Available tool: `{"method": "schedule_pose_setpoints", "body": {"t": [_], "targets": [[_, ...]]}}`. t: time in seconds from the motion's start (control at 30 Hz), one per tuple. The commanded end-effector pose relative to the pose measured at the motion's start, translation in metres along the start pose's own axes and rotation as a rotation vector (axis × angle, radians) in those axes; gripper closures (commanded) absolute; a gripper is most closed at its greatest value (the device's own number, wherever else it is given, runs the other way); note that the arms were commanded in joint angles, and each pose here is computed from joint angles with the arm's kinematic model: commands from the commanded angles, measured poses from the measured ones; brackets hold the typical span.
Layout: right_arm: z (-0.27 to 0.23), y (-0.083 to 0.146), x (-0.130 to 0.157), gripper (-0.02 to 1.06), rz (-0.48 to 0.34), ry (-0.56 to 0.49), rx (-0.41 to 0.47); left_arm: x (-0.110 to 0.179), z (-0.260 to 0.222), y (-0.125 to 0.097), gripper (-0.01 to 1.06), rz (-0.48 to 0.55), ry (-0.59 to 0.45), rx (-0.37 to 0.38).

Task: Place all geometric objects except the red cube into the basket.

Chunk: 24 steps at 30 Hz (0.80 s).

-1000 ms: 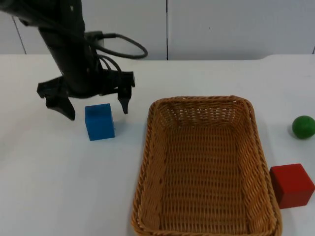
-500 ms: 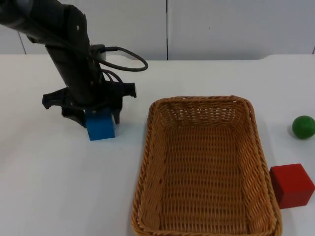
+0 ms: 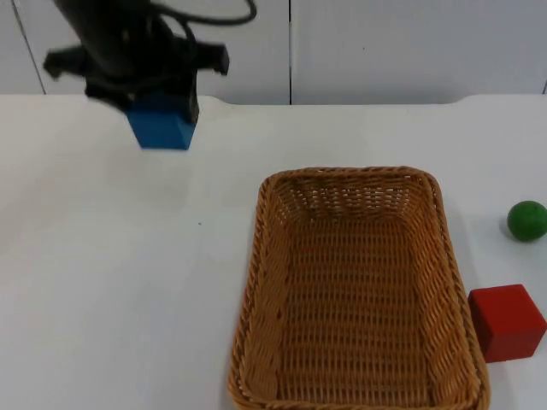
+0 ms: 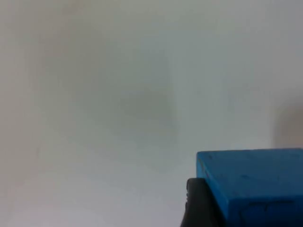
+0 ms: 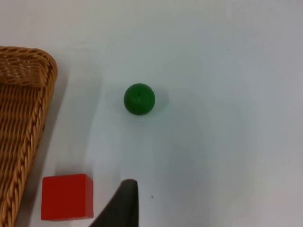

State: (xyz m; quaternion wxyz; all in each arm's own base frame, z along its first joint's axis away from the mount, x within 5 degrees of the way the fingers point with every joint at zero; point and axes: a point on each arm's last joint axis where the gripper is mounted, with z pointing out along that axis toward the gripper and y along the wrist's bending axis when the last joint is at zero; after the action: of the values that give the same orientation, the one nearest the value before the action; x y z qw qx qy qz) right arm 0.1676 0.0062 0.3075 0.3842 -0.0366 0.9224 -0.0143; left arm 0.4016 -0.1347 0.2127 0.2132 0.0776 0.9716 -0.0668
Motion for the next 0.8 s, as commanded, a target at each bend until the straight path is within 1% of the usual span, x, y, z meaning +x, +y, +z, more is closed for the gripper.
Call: {"method": "schedule_pose_setpoints", "body": {"t": [0.0,0.03,0.07,0.17,0.23,0.27,0.3,0.37,0.43,0.47,0.53,0.6,0.63,0.67,0.7,0.77], "targets": [[-0.001,-0.001,-0.001,-0.01,0.003,-0.009,0.006,0.003,-0.029,-0.015,1.05,0.166,0.012,0.051],[-0.001,-0.001,-0.001,-0.01,0.003,-0.009,0.006,0.007,-0.036,-0.024,1.05,0.247,0.037,0.076],[-0.001,-0.001,-0.001,-0.01,0.003,-0.009,0.006,0.007,-0.036,-0.024,1.05,0.247,0.037,0.076],[-0.001,-0.001,-0.001,-0.01,0.003,-0.009,0.006,0.018,-0.051,-0.056,1.05,0.374,0.053,0.134],[-0.001,-0.001,-0.001,-0.01,0.001,-0.007,0.007,0.028,-0.053,-0.086,1.05,0.471,0.052,0.163],[-0.001,-0.001,-0.001,-0.01,0.001,-0.005,0.007,0.033,-0.049,-0.098,1.05,0.512,0.059,0.169],[-0.001,-0.001,-0.001,-0.01,0.001,-0.005,0.007,0.033,-0.049,-0.098,1.05,0.512,0.059,0.169],[-0.001,-0.001,-0.001,-0.01,0.001,-0.003,0.007,0.045,-0.044,-0.123,1.05,0.601,0.061,0.173],[-0.001,-0.001,0.000,-0.01,0.001,0.004,0.008,0.055,-0.036,-0.141,1.05,0.664,0.073,0.169],[-0.001,-0.001,0.000,-0.01,0.001,0.004,0.008,0.055,-0.036,-0.141,1.05,0.664,0.073,0.169],[-0.001,-0.001,0.000,-0.01,0.001,0.008,0.008,0.066,-0.029,-0.155,1.05,0.703,0.087,0.180],[-0.001,-0.001,0.000,-0.01,0.001,0.009,0.008,0.079,-0.020,-0.164,1.05,0.727,0.091,0.190],[-0.001,-0.001,0.000,-0.01,0.001,0.009,0.008,0.079,-0.020,-0.164,1.05,0.727,0.091,0.190],[-0.001,-0.001,0.000,-0.01,0.001,0.009,0.008,0.085,-0.016,-0.167,1.05,0.735,0.086,0.196],[-0.001,-0.001,0.000,-0.01,0.001,0.009,0.008,0.098,-0.008,-0.171,1.05,0.755,0.096,0.199],[-0.001,-0.001,0.000,-0.01,0.001,0.009,0.008,0.107,-0.001,-0.171,1.05,0.764,0.100,0.202]]}}
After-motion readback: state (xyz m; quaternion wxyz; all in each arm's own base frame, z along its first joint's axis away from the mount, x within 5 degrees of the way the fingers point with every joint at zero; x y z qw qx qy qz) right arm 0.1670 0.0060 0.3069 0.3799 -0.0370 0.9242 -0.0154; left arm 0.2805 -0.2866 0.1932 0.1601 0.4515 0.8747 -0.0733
